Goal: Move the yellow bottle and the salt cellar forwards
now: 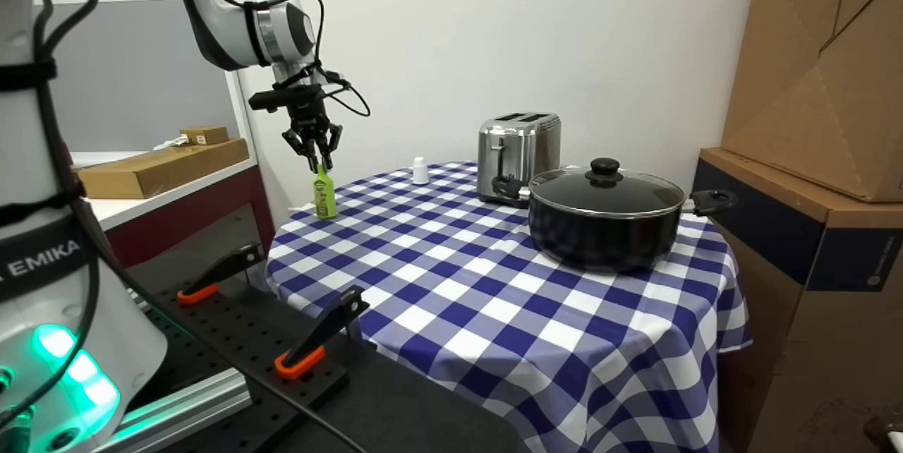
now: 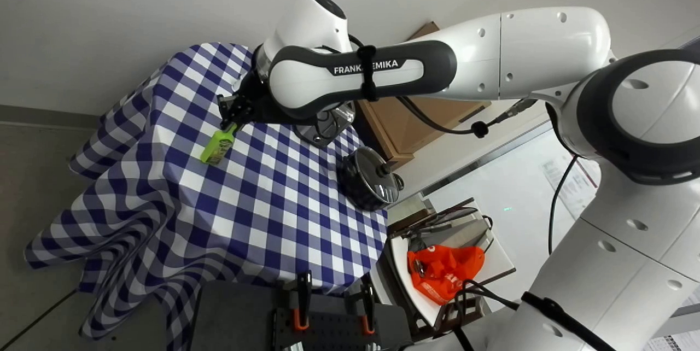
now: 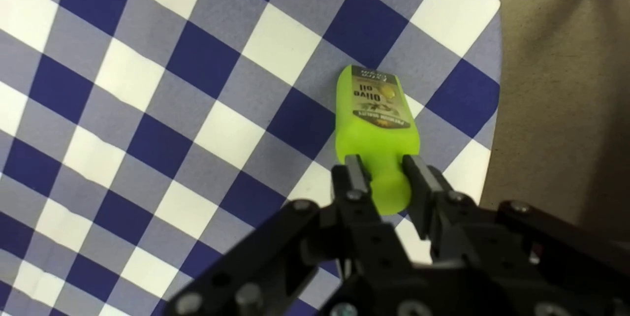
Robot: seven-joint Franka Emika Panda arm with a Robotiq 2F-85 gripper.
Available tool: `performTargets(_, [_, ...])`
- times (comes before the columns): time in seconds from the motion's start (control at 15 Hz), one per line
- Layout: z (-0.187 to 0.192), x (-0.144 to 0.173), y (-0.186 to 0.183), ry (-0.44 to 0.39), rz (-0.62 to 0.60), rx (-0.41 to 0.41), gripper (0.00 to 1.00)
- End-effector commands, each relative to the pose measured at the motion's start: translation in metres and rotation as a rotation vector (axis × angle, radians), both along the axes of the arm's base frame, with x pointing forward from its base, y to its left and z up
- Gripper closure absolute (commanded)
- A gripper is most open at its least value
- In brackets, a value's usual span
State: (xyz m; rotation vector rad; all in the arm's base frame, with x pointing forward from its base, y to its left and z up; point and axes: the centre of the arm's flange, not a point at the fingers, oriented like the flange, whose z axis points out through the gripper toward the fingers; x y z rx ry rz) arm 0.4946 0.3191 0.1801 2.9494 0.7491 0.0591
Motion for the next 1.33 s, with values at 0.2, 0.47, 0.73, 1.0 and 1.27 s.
performTargets(0.2, [-0.004,-0.008,-0.012,-0.024,0.017,0.001,0.23])
performTargets(0.47, [-0.001,-0.006,-0.01,-0.016,-0.005,0.016,0.0])
performTargets(0.73, [0.005,0.011,-0.014,-0.043,-0.062,0.029,0.0])
performTargets(1.0, [0.022,0.069,-0.044,-0.139,-0.201,0.052,0.0])
performTargets(1.27, [0.045,0.134,-0.077,-0.245,-0.287,0.042,0.0])
